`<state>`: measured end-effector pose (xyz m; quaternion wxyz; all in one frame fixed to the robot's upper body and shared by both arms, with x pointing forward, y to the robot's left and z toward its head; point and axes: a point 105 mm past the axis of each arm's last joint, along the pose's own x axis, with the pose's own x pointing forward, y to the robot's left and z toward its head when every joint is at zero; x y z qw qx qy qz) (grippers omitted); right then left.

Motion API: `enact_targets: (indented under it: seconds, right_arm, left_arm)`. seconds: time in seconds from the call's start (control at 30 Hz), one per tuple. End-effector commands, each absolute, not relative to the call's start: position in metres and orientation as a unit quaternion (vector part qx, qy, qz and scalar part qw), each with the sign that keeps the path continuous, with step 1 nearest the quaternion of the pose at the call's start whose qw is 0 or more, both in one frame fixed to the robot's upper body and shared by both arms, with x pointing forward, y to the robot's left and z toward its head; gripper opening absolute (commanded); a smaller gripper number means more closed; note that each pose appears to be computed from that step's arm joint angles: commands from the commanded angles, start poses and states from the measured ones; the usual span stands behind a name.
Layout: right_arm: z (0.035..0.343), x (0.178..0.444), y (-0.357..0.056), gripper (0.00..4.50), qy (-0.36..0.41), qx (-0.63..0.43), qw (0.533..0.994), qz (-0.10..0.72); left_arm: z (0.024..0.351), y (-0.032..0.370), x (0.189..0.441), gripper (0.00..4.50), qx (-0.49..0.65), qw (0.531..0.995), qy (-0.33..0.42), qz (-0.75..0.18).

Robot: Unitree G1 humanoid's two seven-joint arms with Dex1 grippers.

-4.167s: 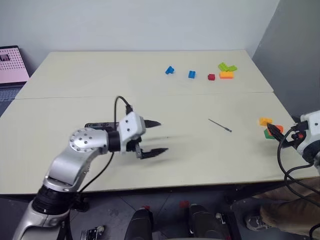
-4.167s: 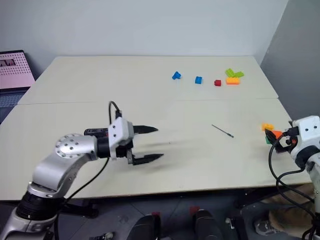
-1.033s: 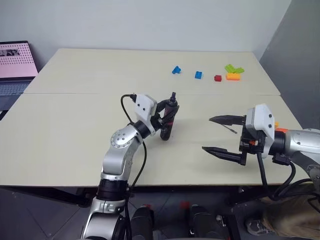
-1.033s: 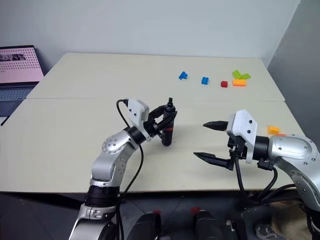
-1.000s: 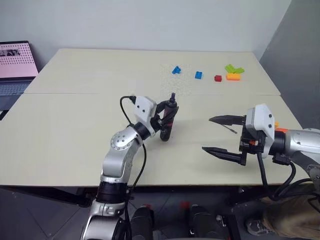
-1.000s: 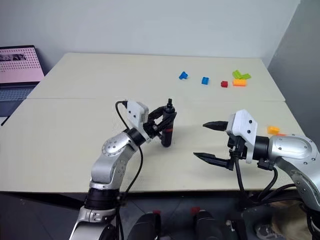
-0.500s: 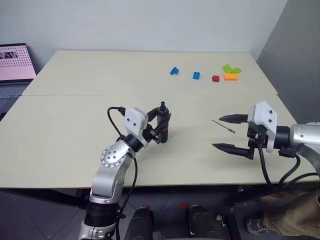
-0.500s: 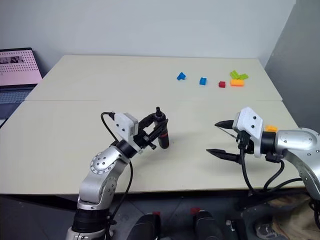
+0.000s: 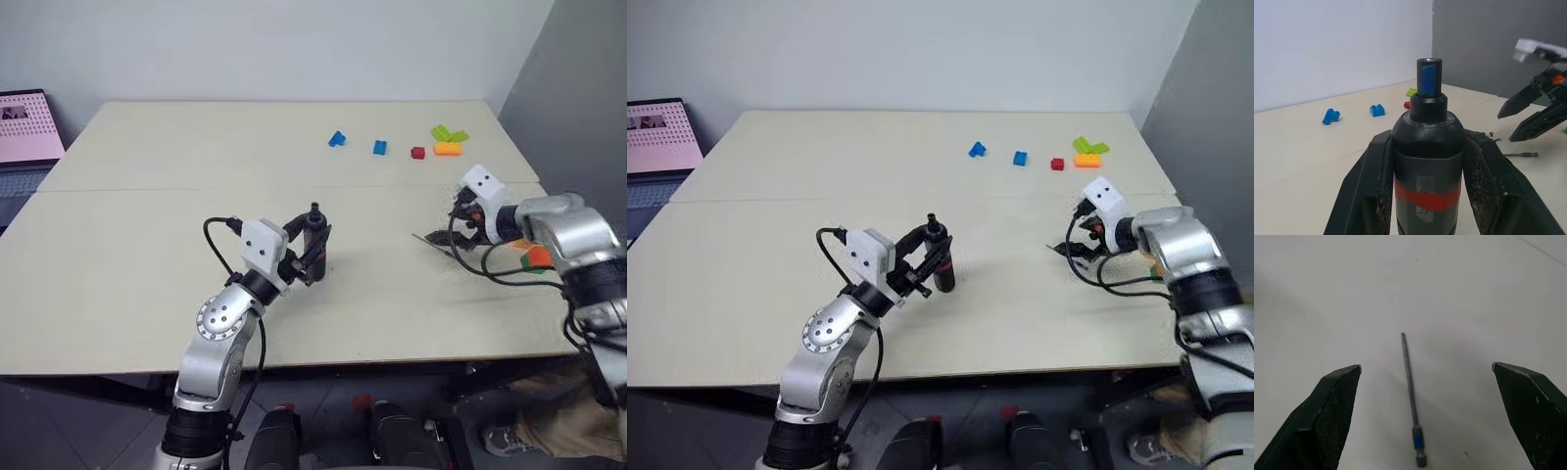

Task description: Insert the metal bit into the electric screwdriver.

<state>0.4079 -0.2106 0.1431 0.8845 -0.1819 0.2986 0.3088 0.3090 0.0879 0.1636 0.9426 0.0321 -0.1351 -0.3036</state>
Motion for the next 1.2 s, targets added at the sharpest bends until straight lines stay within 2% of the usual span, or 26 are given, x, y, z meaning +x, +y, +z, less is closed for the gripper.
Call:
enact_targets:
  seconds: [0.03,0.17,0.23,0.33,0.53,0.8,1.03,1.13,1.2]
  right_arm:
    - [0.136,0.417,-0.217,4.50,0.326,-0.196,0.873,0.306]
    - [0.124,0.417,-0.217,4.50,0.355,-0.193,0.858,0.318]
    - [0.122,0.416,-0.214,4.12,0.362,-0.187,0.853,0.325]
    - [0.120,0.416,-0.211,3.48,0.369,-0.176,0.851,0.330]
    - [0.116,0.416,-0.208,1.80,0.376,-0.172,0.848,0.332]
    - [0.124,0.421,-0.196,0.00,0.352,-0.144,0.860,0.339]
    - [0.155,0.428,-0.189,0.00,0.278,-0.085,0.892,0.346]
    - [0.174,0.428,-0.181,0.00,0.220,-0.058,0.904,0.360]
    - [0.206,0.421,-0.161,0.00,0.129,-0.025,0.908,0.399]
  left_arm:
    - [0.152,0.093,0.311,1.64,0.042,0.951,-0.115,-0.285]
    - [0.153,0.093,0.309,1.64,0.046,0.952,-0.120,-0.279]
    - [0.152,0.094,0.308,1.64,0.048,0.952,-0.121,-0.276]
    - [0.151,0.096,0.307,1.64,0.049,0.954,-0.121,-0.272]
    - [0.150,0.098,0.306,1.64,0.049,0.955,-0.122,-0.265]
    - [0.150,0.097,0.306,1.64,0.050,0.951,-0.118,-0.281]
    - [0.157,0.097,0.307,1.64,0.054,0.946,-0.123,-0.294]
    - [0.166,0.096,0.312,1.64,0.049,0.948,-0.134,-0.284]
    - [0.179,0.090,0.317,1.64,0.038,0.947,-0.152,-0.281]
